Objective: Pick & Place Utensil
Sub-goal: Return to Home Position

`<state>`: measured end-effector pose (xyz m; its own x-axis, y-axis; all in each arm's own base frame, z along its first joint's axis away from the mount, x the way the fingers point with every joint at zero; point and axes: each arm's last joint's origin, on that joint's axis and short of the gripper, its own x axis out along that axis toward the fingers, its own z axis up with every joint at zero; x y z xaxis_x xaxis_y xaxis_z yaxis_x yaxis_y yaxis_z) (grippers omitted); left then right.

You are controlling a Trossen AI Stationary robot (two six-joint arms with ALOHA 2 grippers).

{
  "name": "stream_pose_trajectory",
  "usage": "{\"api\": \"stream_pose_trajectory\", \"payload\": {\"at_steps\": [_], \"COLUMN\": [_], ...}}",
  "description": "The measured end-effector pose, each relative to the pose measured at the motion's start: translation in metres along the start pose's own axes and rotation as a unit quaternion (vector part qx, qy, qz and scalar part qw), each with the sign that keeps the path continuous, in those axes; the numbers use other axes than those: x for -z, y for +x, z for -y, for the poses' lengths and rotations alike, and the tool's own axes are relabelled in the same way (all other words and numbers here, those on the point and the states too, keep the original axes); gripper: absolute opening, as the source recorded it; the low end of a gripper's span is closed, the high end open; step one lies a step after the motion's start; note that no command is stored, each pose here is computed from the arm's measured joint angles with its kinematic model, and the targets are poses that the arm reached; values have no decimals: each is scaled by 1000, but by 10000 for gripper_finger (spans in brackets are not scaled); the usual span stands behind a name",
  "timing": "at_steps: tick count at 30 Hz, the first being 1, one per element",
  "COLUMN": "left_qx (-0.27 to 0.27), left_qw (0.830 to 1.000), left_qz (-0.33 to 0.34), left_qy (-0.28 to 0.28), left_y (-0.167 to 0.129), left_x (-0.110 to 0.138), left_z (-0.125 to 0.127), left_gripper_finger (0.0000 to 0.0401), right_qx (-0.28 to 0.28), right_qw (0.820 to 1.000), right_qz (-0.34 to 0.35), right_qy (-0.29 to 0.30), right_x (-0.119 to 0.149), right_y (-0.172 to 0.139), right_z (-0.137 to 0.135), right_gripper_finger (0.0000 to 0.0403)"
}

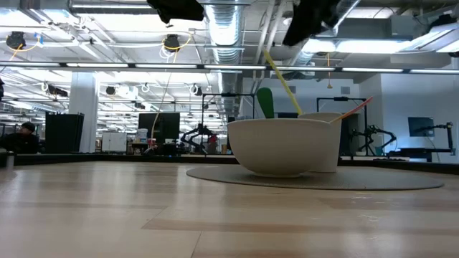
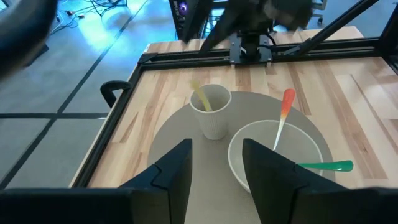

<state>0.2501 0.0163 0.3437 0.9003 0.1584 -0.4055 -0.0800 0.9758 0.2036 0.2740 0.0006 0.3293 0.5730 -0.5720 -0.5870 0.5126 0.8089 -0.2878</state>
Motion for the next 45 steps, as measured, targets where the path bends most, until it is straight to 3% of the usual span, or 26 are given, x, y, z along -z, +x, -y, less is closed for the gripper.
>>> {"api": "stream_pose_trajectory", "payload": {"at_steps": [6,10,16,19,24,28,31,41,45], "left_qx": [-2,-4,-4,-5,7,55,62,45,47], "left_qw": [1000,999,998,996,995,987,980,964,967], "left_qz": [12,29,37,62,82,139,183,259,248], "left_qy": [-3,-19,-49,-71,-57,-56,-54,-35,-35], "left_y": [-9,-30,-86,-108,-124,-126,-129,-142,-134], "left_x": [-2,-5,4,21,68,101,118,154,160], "left_z": [-1,-4,-9,-8,-1,8,11,16,18], "left_gripper_finger": [143,143,143,143,143,143,143,143,143], "right_qx": [-14,-22,-43,-39,-5,-5,-8,-37,-48], "right_qw": [998,997,995,996,995,995,994,984,975], "right_qz": [21,52,50,43,52,61,75,174,215], "right_qy": [-56,-48,-74,-73,-81,-81,-82,-5,22], "right_x": [-29,-43,-34,-26,-1,27,49,118,144], "right_y": [-49,-76,-96,-103,-103,-95,-91,-79,-71], "right_z": [8,16,17,19,22,22,27,51,57], "right_gripper_finger": [111,107,107,107,107,107,107,107,107]}}
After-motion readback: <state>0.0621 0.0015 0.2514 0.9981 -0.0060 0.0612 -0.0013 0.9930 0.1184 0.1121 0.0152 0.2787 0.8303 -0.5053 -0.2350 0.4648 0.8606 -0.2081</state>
